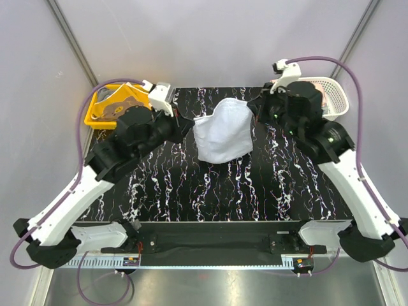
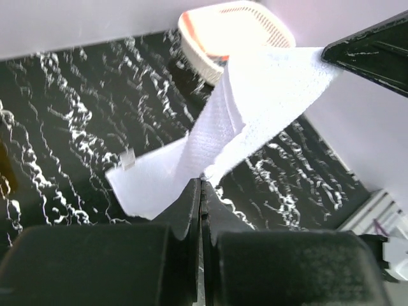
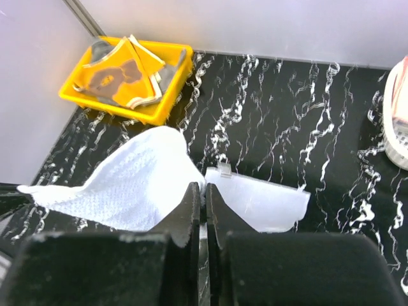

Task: Fold and stack the towels
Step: Flatten out the crumpled towel

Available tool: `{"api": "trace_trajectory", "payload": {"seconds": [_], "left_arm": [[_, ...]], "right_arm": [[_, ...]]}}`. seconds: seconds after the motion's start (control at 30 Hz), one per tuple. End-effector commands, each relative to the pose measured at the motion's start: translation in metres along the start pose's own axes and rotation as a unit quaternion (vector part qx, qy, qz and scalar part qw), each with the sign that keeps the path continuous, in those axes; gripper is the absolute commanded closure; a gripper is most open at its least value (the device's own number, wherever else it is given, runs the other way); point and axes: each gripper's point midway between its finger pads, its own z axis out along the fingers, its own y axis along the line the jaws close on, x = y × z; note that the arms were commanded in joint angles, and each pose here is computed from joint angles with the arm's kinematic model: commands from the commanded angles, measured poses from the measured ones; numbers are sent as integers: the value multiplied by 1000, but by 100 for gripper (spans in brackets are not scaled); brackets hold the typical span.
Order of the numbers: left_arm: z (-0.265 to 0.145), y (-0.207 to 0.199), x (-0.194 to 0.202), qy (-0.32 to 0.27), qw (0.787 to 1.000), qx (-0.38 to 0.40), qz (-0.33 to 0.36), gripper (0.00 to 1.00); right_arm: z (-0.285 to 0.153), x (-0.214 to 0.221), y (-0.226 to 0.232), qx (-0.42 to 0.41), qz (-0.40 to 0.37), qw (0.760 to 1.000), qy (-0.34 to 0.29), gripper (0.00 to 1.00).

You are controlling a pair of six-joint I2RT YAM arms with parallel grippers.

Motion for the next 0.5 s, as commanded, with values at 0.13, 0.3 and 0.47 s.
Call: {"api": "trace_trajectory", "payload": {"seconds": [0.13,0.3,0.47], "left_arm": [[-53,-24,-69,-87,996,26,10,100],[-74,-35,-102,-124,991,47,7,100],[-67,-31,-131,-139,990,8,21,100]], "right_arm": [[-62,-54,9,-24,-6,998,-61,100],[-84,-90,15,-34,-11,994,-102,100],[-58,-105,7,9,-39,994,-104,100]]}}
